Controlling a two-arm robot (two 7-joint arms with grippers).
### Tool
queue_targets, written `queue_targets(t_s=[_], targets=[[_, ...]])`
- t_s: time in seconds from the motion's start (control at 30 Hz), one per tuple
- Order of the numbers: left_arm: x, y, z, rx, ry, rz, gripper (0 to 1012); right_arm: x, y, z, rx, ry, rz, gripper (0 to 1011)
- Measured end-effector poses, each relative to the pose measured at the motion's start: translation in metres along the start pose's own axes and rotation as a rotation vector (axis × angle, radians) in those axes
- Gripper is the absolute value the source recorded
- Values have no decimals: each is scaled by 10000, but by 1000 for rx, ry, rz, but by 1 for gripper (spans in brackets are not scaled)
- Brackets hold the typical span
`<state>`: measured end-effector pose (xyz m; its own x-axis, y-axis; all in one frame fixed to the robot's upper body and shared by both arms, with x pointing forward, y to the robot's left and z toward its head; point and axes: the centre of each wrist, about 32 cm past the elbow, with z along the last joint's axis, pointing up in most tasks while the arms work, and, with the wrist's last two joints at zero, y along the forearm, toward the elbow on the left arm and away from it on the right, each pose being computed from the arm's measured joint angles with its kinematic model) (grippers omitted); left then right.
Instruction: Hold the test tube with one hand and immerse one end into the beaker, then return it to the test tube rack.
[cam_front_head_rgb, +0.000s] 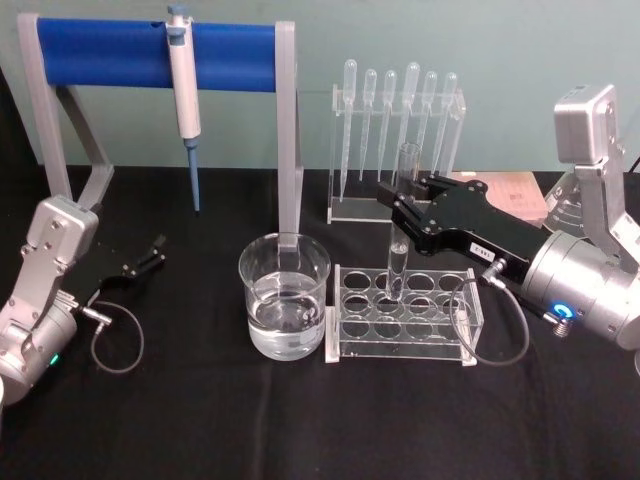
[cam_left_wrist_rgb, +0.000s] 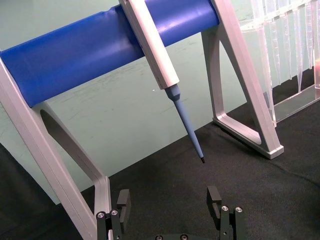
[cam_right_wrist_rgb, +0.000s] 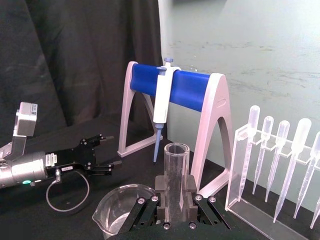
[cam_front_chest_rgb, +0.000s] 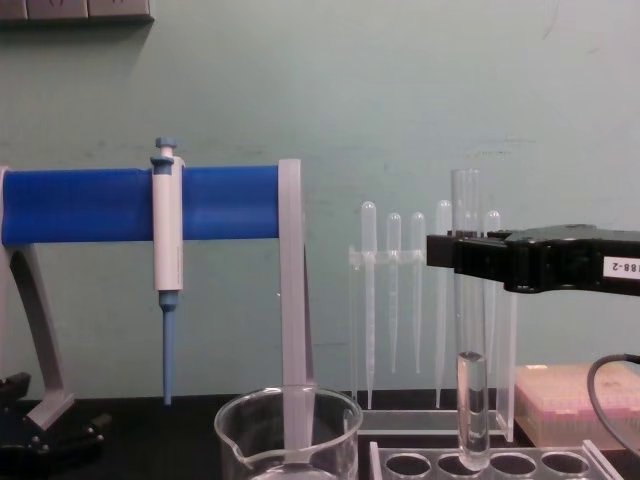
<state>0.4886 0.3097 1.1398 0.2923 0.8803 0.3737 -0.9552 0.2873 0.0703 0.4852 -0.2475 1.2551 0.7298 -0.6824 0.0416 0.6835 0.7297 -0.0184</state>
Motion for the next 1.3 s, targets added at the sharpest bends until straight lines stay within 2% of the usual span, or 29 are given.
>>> queue_targets(t_s=[1.3], targets=[[0, 0, 0, 0, 0, 0, 1000, -1, -3, 2, 0, -2, 0, 225]])
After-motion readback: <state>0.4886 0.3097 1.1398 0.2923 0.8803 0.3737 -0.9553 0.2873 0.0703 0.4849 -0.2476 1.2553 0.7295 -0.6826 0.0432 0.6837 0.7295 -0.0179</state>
